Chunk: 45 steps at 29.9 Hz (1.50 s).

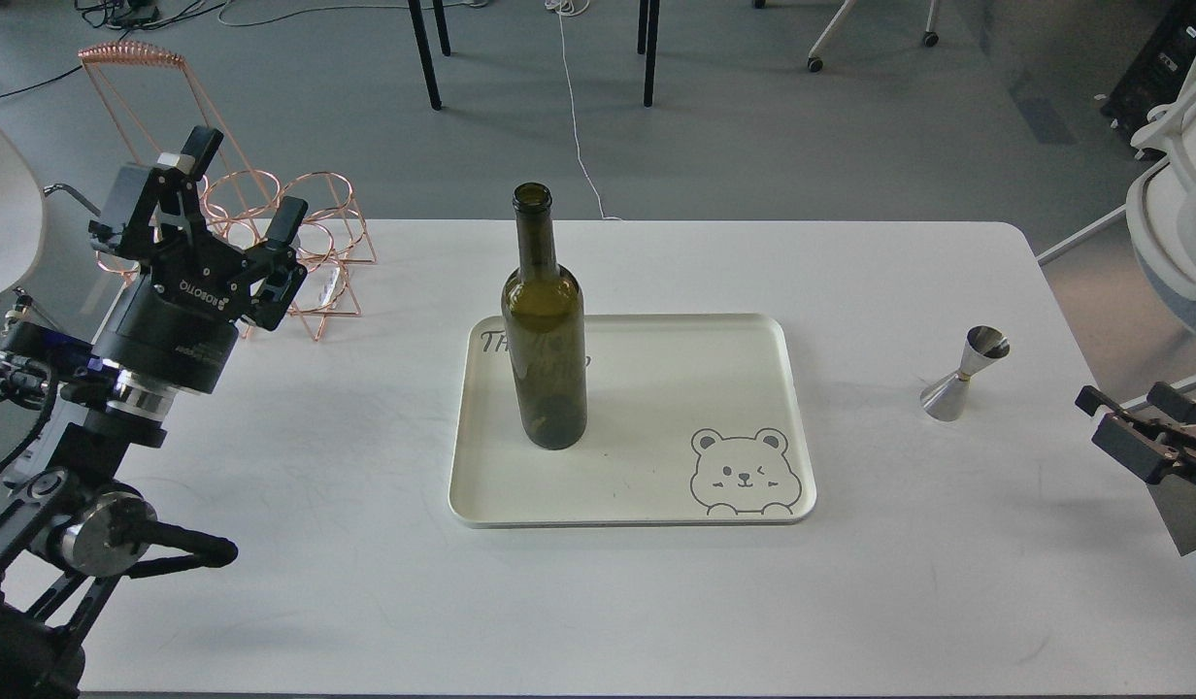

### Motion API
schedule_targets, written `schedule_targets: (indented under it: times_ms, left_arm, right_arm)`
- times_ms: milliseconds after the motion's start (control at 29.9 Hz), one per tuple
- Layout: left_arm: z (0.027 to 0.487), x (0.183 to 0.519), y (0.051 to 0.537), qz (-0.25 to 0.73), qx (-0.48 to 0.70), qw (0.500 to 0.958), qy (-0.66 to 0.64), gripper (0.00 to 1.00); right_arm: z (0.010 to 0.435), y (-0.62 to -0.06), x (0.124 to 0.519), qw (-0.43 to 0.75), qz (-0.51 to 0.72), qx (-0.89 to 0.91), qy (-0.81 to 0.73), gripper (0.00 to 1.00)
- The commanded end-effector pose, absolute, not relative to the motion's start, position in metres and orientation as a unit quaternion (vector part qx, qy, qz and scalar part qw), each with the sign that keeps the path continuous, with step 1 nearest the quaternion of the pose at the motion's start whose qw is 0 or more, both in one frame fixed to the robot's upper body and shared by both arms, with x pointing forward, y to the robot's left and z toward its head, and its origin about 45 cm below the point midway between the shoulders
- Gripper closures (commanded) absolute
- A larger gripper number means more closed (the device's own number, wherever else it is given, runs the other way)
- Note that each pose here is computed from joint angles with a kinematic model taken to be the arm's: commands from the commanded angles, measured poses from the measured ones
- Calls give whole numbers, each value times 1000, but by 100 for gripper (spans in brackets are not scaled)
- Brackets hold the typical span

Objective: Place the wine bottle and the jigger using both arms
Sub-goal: 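Reach the left gripper toward the neck of the green wine bottle, then close the left gripper around the bottle neck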

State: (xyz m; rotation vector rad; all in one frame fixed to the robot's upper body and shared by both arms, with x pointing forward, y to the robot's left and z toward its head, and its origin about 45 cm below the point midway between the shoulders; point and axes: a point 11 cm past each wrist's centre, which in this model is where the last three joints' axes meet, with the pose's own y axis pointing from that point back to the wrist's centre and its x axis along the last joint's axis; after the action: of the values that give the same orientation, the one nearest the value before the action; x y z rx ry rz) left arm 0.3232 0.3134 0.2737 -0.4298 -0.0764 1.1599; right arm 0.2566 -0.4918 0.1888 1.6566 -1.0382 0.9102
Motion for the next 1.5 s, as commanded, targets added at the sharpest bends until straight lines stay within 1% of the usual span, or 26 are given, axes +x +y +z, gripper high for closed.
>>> schedule_targets:
  times_ms: [0, 134, 301, 401, 468, 602, 702, 802, 869, 969, 1270, 1471]
  left_arm:
    - [284, 320, 310, 523, -166, 832, -84, 2]
    - [297, 311, 298, 476, -93, 856, -177, 2]
    - [307, 298, 282, 388, 20, 869, -308, 2]
    - [315, 295, 273, 326, 94, 851, -402, 2]
    - [317, 299, 270, 285, 150, 825, -465, 2]
    - [321, 313, 253, 202, 222, 769, -564, 2]
    - [319, 323, 242, 171, 238, 756, -586, 2]
    - [319, 333, 238, 161, 247, 750, -593, 2]
    - [312, 341, 240, 162, 256, 752, -585, 2]
    - [307, 350, 224, 161, 242, 760, -581, 2]
    - [297, 360, 196, 151, 223, 774, -573, 2]
    - [298, 369, 185, 146, 219, 775, -574, 6]
  right_arm:
    - [225, -466, 271, 386, 319, 694, -517, 8]
    - [258, -431, 305, 269, 234, 731, -582, 8]
    - [276, -385, 343, 113, 97, 772, -618, 8]
    - [285, -367, 359, 35, 33, 771, -635, 7]
    - [287, -357, 365, 2, 9, 770, -638, 7]
    - [283, -345, 367, -9, 0, 776, -631, 7]
    - [281, -345, 366, -7, -2, 776, -631, 7]
    - [281, -347, 365, -5, -2, 775, -632, 6]
    - [281, -348, 365, -4, -1, 775, -632, 6]
    - [281, -349, 365, -4, -1, 774, -633, 6]
    - [279, -350, 365, -1, -2, 774, -634, 7]
    - [279, -350, 364, 0, -2, 773, -634, 6]
